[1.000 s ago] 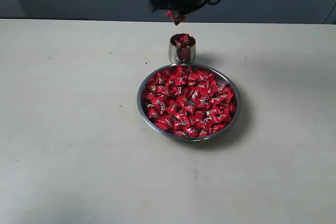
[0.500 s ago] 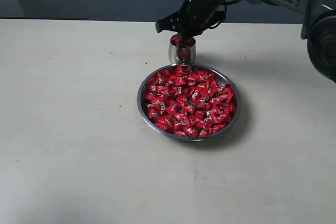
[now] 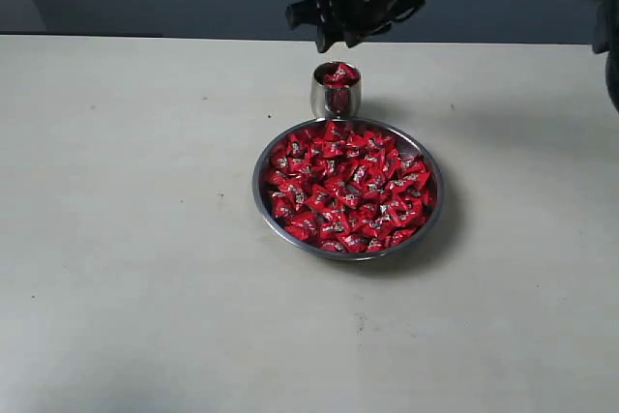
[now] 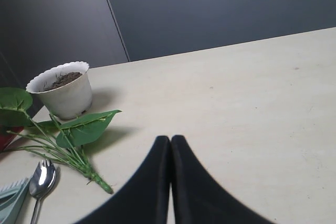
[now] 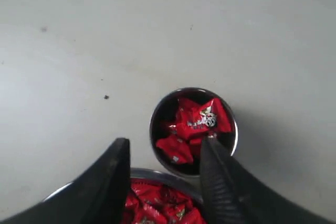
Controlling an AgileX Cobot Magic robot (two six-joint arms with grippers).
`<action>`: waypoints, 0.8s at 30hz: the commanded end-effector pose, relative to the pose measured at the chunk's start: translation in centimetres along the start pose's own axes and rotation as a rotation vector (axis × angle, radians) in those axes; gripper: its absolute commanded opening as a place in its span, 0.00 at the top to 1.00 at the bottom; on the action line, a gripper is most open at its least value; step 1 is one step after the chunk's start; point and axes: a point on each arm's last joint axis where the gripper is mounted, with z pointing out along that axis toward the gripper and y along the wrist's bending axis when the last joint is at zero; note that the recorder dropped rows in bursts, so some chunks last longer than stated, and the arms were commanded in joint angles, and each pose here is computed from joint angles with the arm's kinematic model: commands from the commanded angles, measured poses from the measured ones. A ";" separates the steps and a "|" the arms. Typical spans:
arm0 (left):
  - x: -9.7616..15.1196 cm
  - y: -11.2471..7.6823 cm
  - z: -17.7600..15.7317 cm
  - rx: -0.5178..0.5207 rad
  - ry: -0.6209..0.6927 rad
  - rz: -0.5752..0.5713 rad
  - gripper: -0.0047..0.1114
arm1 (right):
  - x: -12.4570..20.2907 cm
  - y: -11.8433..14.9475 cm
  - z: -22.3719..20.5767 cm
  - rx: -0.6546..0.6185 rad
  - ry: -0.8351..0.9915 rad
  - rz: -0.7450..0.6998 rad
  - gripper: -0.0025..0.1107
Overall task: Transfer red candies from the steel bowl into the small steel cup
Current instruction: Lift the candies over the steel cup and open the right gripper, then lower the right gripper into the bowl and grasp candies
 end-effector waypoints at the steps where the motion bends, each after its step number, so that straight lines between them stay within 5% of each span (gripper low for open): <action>1: -0.1 0.0 0.0 0.001 -0.014 0.001 0.96 | -0.1 0.3 -3.0 -0.015 0.042 -0.006 0.62; 10: -0.1 0.0 0.0 0.001 -0.014 0.001 0.96 | 4.9 1.6 -1.2 -0.183 0.367 -0.059 0.62; 24: -0.1 0.0 0.0 0.001 -0.014 0.001 0.96 | 11.8 3.7 2.2 -0.141 0.550 -0.190 0.62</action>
